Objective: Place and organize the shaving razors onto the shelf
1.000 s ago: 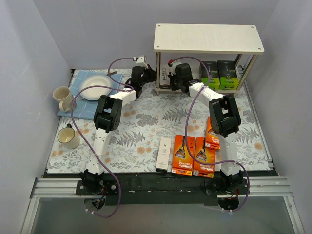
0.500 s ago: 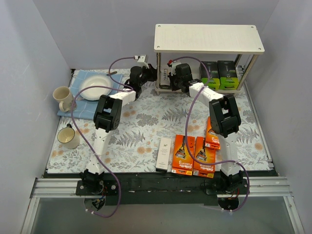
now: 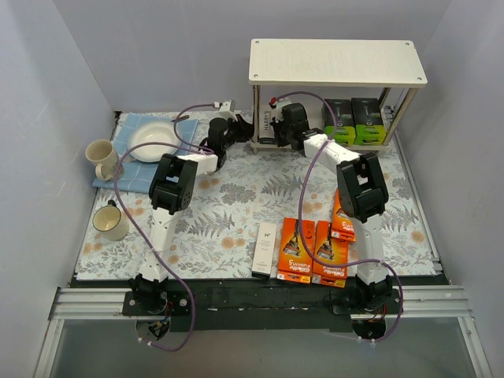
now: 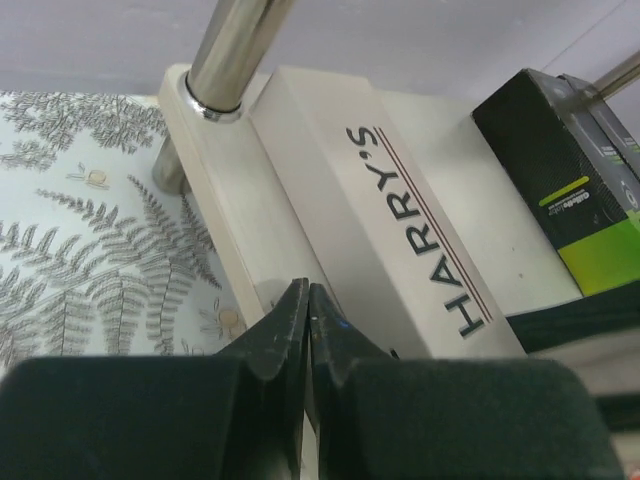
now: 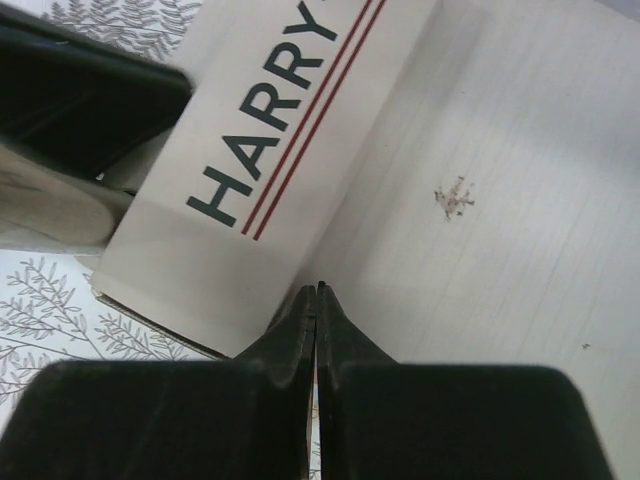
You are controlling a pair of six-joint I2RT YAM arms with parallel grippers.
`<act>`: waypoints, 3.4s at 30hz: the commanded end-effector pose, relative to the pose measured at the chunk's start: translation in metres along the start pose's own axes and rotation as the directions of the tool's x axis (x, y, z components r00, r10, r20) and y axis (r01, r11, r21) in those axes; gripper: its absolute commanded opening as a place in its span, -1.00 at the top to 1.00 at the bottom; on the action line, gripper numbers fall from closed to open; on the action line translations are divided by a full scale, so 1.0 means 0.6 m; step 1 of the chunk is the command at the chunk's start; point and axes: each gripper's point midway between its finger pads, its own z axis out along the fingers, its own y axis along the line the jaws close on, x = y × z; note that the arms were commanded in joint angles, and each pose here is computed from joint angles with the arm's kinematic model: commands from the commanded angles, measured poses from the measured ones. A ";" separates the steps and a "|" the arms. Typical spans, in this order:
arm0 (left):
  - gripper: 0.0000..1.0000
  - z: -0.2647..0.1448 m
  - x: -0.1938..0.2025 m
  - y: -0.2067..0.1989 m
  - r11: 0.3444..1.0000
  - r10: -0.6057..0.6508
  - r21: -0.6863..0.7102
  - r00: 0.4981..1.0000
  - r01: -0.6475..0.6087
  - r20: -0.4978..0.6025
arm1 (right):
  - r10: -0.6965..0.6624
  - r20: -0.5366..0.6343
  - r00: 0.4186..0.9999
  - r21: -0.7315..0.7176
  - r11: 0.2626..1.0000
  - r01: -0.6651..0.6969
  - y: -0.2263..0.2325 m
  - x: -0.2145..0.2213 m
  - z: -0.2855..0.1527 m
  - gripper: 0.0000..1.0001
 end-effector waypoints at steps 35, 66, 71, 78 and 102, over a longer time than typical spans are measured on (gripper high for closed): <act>-0.58 -0.556 0.040 -0.169 0.995 0.079 0.084 0.886 -0.046 -0.457 | -0.683 0.722 0.112 -0.561 -0.483 0.672 0.295 0.268 -0.421 -0.97; -0.61 -0.548 -0.126 -0.148 0.995 0.101 0.041 0.969 -0.095 -0.223 | -0.666 0.015 0.746 -0.988 0.105 0.114 0.322 0.242 -0.350 0.16; -0.67 -0.602 -0.078 -0.199 0.848 0.475 0.343 0.866 -0.403 -0.157 | -0.585 -0.128 0.801 -0.988 0.142 -0.054 0.309 0.275 -0.380 0.14; -0.71 -0.656 0.002 -0.242 0.452 0.775 0.653 0.630 -0.607 0.050 | -0.565 -0.165 0.808 -0.983 0.158 -0.089 0.298 0.279 -0.406 0.12; -0.57 -0.594 0.157 -0.301 0.088 0.903 0.794 0.384 -0.601 0.191 | -0.548 -0.127 0.826 -0.984 0.172 -0.037 0.295 0.243 -0.432 0.11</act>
